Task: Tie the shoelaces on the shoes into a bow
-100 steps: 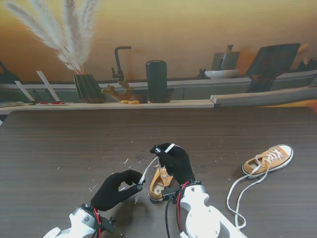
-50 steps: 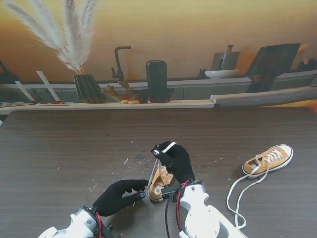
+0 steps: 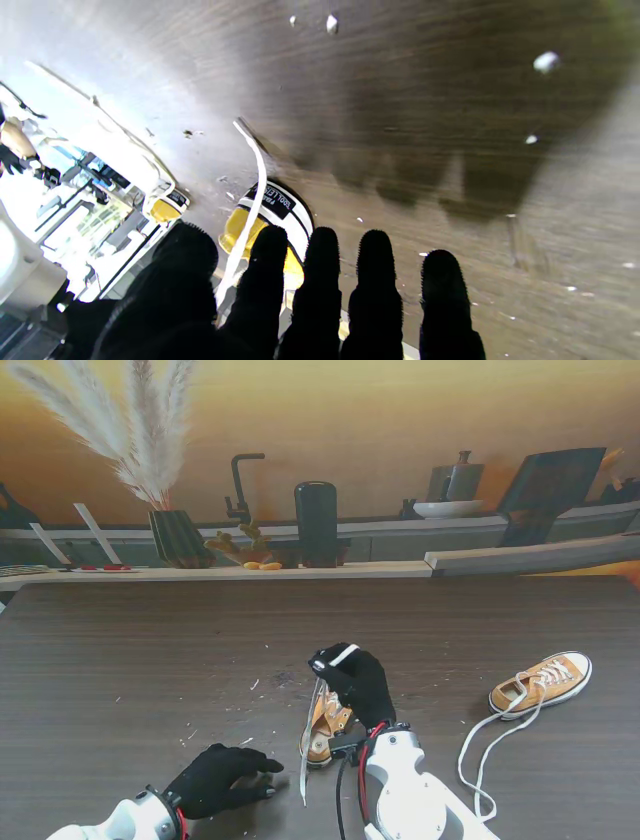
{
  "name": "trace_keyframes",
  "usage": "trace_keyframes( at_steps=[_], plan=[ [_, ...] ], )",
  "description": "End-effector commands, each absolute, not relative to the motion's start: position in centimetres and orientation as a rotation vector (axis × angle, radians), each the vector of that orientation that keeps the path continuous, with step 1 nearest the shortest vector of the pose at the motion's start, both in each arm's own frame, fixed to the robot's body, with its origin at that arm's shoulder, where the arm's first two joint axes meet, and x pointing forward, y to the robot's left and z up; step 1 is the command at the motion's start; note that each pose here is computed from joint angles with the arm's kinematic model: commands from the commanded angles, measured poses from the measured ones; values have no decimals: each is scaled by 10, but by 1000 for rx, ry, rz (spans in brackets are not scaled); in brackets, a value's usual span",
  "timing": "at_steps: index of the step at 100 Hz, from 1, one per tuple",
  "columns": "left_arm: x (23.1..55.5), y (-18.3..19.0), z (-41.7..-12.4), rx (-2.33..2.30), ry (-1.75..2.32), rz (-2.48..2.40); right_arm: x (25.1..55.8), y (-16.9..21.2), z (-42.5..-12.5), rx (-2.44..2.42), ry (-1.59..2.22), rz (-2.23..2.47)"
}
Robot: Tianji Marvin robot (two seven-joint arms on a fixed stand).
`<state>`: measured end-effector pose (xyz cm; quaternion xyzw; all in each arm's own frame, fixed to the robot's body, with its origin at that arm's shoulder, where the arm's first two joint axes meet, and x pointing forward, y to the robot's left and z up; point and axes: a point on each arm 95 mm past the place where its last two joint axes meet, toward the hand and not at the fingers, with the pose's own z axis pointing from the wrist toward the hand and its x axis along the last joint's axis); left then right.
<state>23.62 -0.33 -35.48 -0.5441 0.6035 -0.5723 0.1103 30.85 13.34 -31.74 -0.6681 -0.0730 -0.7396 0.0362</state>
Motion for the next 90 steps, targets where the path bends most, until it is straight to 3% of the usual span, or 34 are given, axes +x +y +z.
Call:
trace_keyframes(
  at_steps=[1,46,90],
  plan=[
    [231,-1,-358,-1626,1765,-1662,308,133,-314,-2028,-231,-2275],
    [232,21,-328,-1512,1383,-1608,305,130,-314,-2001,-246,-2304],
    [298,2,-351,-1629,1122,-2175,299,131,-314,-1881,-369,-2348]
  ],
)
